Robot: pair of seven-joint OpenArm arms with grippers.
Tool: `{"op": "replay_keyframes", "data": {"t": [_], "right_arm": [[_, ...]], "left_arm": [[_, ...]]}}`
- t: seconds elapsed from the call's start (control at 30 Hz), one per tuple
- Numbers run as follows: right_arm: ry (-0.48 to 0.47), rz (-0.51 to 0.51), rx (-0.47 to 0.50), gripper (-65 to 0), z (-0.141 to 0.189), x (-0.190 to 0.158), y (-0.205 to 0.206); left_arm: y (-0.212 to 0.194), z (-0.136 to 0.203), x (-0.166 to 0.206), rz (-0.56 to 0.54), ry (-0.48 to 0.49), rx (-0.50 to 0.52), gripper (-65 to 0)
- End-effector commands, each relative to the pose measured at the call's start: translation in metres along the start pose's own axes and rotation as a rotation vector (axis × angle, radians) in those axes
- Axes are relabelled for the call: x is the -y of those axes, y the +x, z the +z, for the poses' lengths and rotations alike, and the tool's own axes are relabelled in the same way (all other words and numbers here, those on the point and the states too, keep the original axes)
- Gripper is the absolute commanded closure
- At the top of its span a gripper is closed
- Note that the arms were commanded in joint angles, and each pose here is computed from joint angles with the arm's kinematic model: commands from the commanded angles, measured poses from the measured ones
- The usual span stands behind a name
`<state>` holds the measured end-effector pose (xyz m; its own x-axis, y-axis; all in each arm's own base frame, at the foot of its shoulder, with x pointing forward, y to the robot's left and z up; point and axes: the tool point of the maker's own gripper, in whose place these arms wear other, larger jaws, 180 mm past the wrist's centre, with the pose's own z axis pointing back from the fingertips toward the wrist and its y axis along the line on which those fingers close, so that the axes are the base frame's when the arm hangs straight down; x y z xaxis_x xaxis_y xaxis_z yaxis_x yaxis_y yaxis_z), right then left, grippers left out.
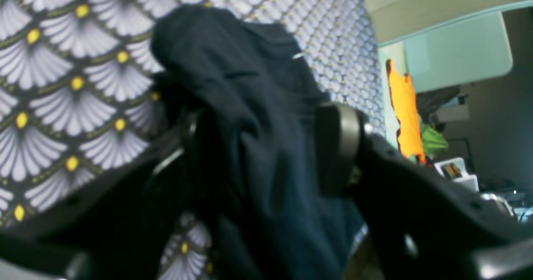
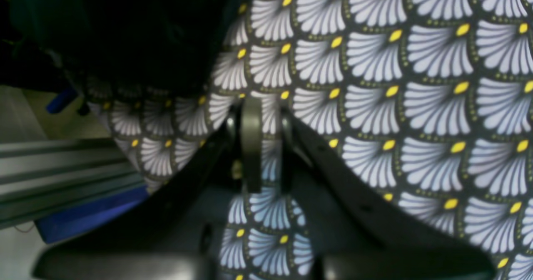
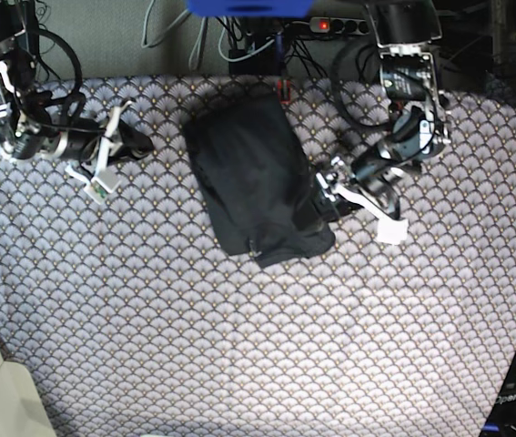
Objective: Fold the T-shirt properly
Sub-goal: 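Push the bundle's lower end with the left gripper to square it, then pat the bundle's sides with both grippers to straighten it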
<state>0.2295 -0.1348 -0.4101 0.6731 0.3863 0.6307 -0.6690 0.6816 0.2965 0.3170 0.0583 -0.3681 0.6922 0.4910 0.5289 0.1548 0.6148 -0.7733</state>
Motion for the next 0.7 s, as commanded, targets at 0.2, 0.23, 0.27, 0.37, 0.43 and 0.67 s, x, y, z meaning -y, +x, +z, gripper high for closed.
{"op": "replay_keyframes", "data": {"t": [0.2,0.23,0.27,0.37,0.43,0.67], "right_arm": [[0.023,0.069,0.060,-4.6,0.012,-0.014,0.021],[0.027,0.084,0.063,-4.5,0.015,-0.018,0.023],[0.035,0.099,0.068,-4.4,0.016,-0.023,0.025],[0.031,0.112,0.090,-4.4,0.019,-0.026,0.033],[0.030,0.105,0.087,-4.4,0.018,-0.024,0.031],[0.036,0.060,0.089,-4.4,0.011,-0.023,0.024]], "left_arm": [[0.012,0.022,-0.001,-0.045,0.014,-0.006,-35.6],[0.013,0.027,-0.005,-0.054,0.027,-0.012,-35.6],[0.013,0.031,-0.009,-0.066,0.039,-0.018,-35.6],[0.011,0.040,-0.021,-0.066,0.070,-0.026,-35.6],[0.008,0.041,-0.022,-0.061,0.074,-0.033,-35.6],[0.015,0.021,-0.003,-0.041,0.025,-0.002,-35.6]]}}
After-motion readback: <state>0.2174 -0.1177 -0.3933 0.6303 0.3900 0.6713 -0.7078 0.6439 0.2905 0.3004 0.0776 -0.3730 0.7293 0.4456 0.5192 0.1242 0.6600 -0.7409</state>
